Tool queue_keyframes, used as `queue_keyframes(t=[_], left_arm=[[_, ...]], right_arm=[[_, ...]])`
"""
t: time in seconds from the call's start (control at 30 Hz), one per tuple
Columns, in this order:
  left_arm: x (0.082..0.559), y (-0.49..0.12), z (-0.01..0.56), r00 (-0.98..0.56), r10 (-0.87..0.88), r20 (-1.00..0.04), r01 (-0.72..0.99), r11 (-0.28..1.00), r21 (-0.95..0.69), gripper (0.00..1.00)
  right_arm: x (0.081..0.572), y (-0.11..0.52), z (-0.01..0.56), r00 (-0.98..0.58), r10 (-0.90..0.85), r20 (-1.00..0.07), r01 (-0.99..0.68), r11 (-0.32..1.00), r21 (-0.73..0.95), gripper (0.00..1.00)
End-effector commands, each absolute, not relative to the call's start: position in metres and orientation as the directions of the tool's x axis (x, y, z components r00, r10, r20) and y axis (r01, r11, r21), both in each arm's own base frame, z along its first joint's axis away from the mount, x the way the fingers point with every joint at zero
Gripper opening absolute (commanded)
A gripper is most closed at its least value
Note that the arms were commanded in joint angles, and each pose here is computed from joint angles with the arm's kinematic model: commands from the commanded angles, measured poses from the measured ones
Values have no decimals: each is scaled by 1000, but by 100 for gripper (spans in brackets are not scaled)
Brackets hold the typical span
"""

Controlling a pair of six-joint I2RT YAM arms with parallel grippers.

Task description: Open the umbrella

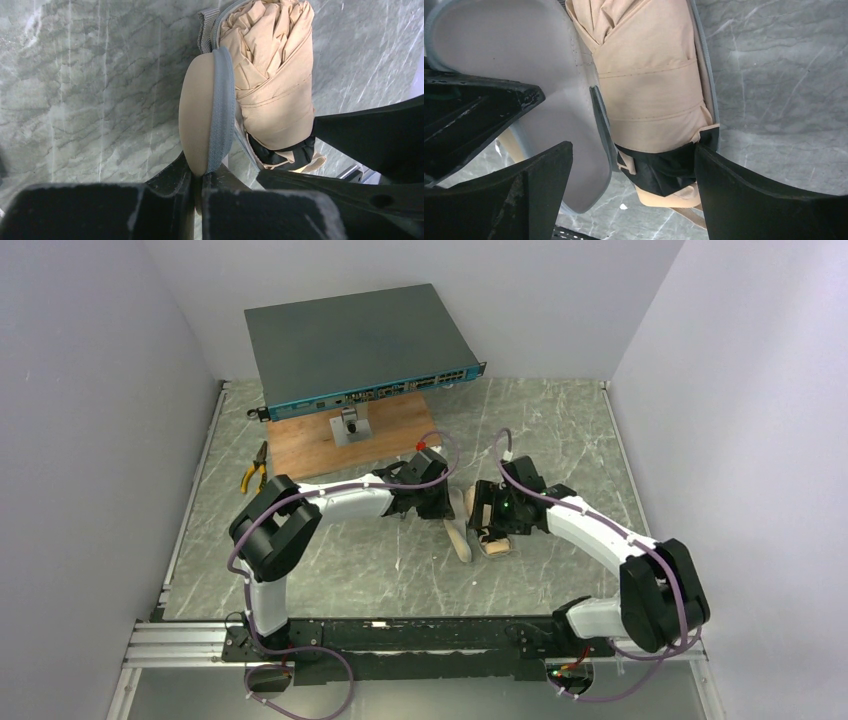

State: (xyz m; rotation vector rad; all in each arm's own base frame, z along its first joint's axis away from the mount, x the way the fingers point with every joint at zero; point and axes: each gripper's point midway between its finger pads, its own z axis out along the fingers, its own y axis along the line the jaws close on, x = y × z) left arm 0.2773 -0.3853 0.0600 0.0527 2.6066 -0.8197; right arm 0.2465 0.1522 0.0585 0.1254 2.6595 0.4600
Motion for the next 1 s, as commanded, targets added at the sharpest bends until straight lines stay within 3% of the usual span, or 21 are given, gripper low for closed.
queue_keyframes(t=[0.0, 0.43, 0.5, 0.57, 0.67, 0.97], left_arm=[[282, -405, 93, -893, -62, -445, 246, 762, -600, 0], [281, -403, 113, -870, -63, -488, 292, 734, -614, 0], [281, -402, 117, -866, -59, -497, 300, 733, -611, 0], [280, -401, 119, -863, -54, -502, 306, 734, -606, 0], [279, -398, 120, -860, -51, -508, 309, 740, -598, 0], [274, -382, 133, -851, -59, -522, 299, 763, -573, 0]], right_arm=[[253, 162, 55, -895, 132, -426, -11, 948, 318, 89], [250, 145, 17, -902, 12, -432, -2, 999, 34, 64], [249, 146, 14, -904, 9, -426, -4, 1000, 30, 50], [248, 146, 15, -904, 10, -428, -4, 1000, 31, 23], [251, 146, 25, -896, 13, -444, -3, 999, 35, 2], [264, 165, 121, -820, 64, -568, -49, 982, 180, 0]])
